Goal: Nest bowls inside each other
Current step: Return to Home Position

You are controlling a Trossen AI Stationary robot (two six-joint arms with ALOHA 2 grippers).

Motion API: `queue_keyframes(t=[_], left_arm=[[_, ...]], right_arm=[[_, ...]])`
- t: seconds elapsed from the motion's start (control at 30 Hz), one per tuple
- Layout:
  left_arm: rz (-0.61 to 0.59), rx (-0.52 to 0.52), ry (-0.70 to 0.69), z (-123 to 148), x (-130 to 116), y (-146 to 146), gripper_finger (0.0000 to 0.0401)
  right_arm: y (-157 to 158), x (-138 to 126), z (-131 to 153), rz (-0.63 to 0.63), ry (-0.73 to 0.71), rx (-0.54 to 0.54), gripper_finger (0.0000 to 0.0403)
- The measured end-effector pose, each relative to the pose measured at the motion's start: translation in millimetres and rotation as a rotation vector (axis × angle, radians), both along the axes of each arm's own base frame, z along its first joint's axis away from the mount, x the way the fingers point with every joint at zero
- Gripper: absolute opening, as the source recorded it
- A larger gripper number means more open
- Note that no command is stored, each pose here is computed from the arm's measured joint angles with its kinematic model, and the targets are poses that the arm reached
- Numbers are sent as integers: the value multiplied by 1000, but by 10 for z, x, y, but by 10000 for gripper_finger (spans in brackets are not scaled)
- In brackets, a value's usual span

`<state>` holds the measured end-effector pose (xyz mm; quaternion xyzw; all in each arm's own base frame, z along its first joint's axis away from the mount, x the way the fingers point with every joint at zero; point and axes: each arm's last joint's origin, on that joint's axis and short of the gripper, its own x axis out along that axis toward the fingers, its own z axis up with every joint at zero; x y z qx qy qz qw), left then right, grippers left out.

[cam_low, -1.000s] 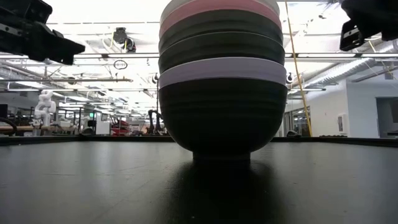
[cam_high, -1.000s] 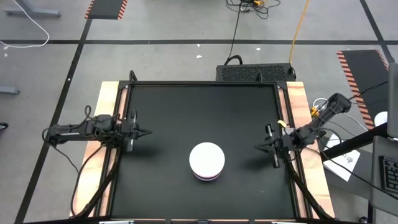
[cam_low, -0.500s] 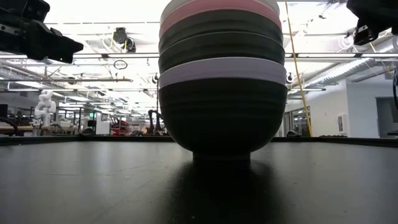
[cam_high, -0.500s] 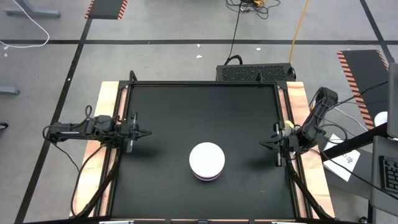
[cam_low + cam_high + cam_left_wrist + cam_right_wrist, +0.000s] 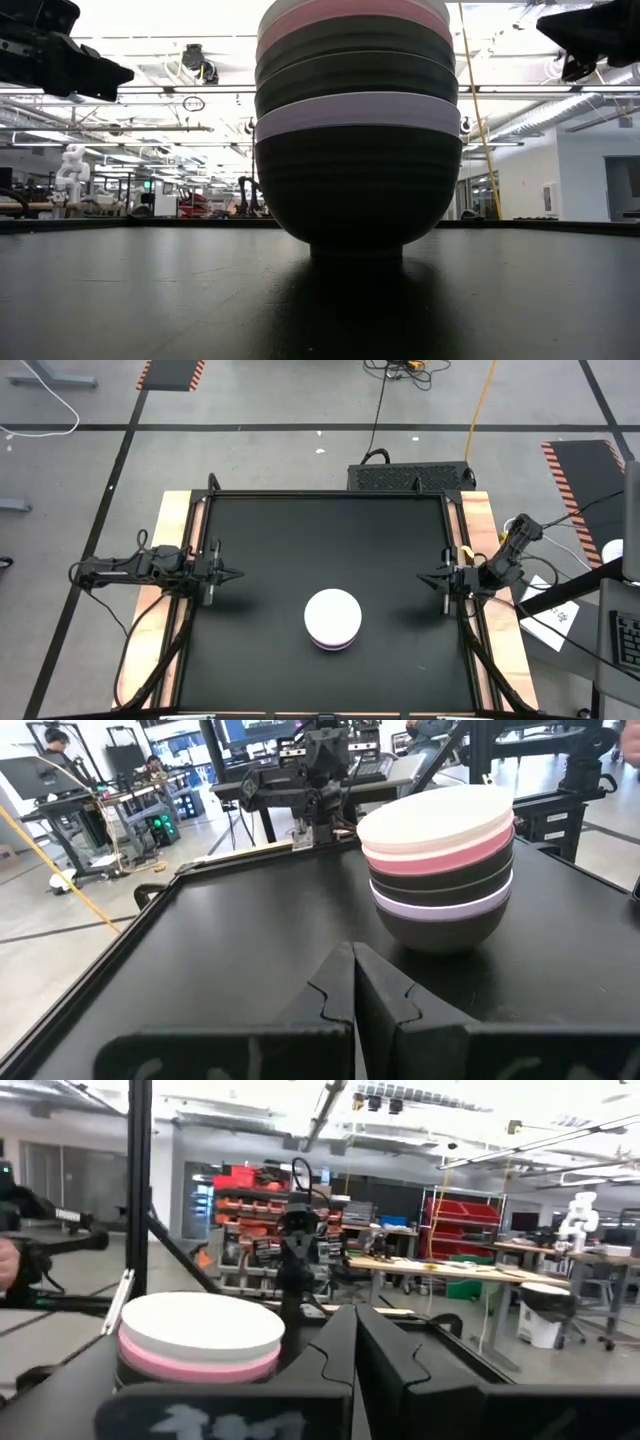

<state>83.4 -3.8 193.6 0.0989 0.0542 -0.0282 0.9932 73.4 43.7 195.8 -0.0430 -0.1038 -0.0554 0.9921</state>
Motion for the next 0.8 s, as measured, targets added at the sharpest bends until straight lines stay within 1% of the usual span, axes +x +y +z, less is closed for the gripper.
queue_keyframes(t=[0.07,0.17,0.23,0.33,0.4,0.53,0.7,0.8], left_arm=[[-2,0,0,0,0,0,0],[-25,-2,0,0,0,-7,0],[-26,-2,1,-1,0,-8,0],[-26,-3,1,-2,0,-8,0],[-26,-2,1,-2,0,-8,0],[-25,-5,1,-2,0,-7,0],[-24,-15,3,-3,0,-7,0],[-24,-16,2,-2,0,-7,0]], right_arm=[[-16,12,-23,-11,17,-21,0],[-38,47,-93,-36,81,-39,0],[-50,74,-159,-24,139,-73,0],[-94,81,-61,15,124,-56,0],[-121,105,-92,15,142,-71,0],[-202,144,-128,-22,171,-39,0],[-288,200,-225,-2,187,1,0],[-335,216,-226,25,172,32,0]])
